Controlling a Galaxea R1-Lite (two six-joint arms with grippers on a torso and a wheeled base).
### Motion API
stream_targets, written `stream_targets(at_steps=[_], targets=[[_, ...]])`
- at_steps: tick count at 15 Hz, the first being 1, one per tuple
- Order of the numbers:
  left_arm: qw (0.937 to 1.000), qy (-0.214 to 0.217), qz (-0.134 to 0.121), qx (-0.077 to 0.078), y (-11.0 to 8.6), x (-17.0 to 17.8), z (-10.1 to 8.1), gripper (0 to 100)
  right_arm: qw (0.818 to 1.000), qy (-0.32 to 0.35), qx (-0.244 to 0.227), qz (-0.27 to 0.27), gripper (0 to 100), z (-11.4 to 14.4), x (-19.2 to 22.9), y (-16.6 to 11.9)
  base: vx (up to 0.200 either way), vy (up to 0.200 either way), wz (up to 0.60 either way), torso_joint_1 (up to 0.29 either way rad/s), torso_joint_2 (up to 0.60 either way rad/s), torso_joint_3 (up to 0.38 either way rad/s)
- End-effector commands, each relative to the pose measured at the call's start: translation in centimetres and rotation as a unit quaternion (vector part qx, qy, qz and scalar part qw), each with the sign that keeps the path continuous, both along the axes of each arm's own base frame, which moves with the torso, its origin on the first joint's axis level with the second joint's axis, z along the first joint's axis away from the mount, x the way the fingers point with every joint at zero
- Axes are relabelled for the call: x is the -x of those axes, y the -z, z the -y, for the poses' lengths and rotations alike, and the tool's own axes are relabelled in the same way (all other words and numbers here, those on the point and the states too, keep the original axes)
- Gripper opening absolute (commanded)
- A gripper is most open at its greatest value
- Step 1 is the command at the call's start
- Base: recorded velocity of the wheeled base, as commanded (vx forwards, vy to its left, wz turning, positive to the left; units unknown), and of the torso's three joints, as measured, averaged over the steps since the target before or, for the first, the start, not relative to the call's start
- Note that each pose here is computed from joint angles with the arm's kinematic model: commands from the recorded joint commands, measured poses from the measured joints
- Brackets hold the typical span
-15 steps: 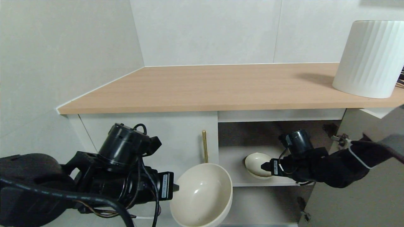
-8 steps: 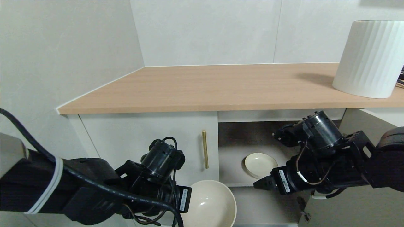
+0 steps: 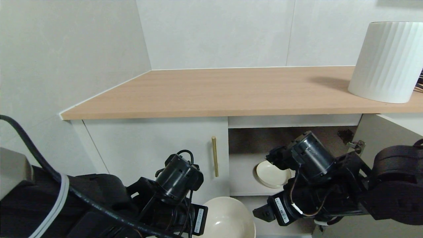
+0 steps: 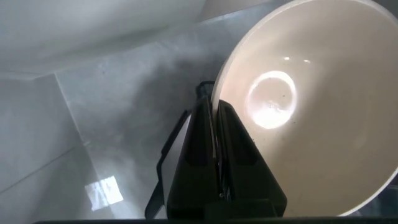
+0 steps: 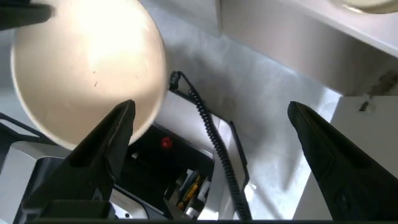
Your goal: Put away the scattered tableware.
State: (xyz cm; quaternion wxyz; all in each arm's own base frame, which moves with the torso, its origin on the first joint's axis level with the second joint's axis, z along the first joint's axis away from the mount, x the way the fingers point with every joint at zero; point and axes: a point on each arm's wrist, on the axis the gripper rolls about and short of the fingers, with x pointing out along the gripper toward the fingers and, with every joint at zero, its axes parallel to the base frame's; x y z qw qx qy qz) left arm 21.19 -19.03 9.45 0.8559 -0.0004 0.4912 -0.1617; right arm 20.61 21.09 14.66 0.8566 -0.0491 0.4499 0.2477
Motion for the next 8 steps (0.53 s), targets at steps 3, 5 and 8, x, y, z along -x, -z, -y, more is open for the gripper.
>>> stream_targets(at_steps=[3, 5, 8], targets=[[0.9998, 0.010, 0.014, 0.013, -1.1, 0.7, 0.1, 0, 1.000, -0.003, 0.017, -0.025, 100, -1.7, -0.3, 2.2, 0.000, 0.000, 0.00, 0.000, 0.00, 0.000], [0.9994, 0.019, 0.019, 0.020, -1.6, 1.2, 0.3, 0, 1.000, -0.003, 0.015, -0.025, 100, -1.9, -0.4, 2.4, 0.000, 0.000, 0.00, 0.000, 0.00, 0.000], [0.9992, 0.024, 0.023, 0.023, -1.8, 1.5, 0.4, 0, 1.000, -0.003, 0.015, -0.024, 100, -1.9, -0.5, 2.5, 0.000, 0.000, 0.00, 0.000, 0.00, 0.000]])
